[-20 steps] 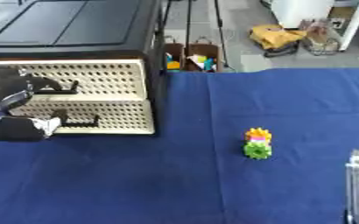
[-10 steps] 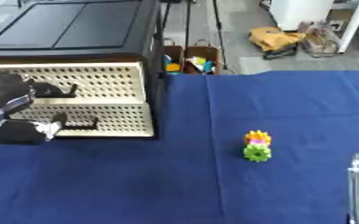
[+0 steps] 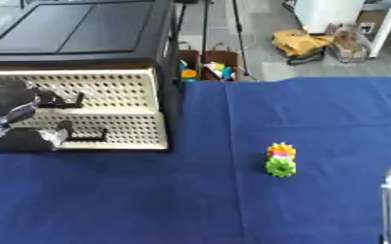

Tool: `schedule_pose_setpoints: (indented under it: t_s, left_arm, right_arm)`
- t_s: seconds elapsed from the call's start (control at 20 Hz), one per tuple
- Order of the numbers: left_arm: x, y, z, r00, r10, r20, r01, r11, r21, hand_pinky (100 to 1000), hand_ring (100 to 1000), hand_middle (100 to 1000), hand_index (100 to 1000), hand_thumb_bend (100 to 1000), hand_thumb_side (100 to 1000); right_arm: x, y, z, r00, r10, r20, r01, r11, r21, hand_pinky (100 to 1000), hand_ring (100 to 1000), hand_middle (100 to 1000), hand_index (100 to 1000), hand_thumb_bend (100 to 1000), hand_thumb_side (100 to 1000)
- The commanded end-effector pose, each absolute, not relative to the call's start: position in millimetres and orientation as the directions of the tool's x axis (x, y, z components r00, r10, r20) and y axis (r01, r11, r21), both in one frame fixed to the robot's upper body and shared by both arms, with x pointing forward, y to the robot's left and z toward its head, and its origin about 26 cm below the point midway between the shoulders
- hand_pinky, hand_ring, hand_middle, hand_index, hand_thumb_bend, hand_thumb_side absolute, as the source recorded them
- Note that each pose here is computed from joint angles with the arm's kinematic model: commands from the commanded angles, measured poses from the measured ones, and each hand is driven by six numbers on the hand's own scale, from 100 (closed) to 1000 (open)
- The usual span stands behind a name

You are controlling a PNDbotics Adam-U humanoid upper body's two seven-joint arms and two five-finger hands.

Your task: Pick up objects from table and place into drawer.

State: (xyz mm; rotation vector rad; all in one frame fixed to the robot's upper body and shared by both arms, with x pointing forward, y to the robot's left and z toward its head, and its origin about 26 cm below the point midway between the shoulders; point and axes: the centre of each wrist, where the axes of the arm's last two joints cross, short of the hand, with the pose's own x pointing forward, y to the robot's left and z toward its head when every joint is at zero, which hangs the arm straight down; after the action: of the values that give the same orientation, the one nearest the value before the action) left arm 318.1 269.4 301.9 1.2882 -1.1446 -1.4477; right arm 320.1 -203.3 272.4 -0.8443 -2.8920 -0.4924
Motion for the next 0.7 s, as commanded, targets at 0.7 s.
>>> schedule_pose_setpoints:
  t_s: [0.7]
  left_arm:
    - [319.1,272.1,303.6,-0.086,-0.978,-0.188,0.027,-0.191,0.981,100,100,100,733,100,751]
  right_arm:
    - [316.9,-205.8,280.2,-0.846,0.509,0.157,0.532,0.79,0.307,674,533,470,753,100,1000]
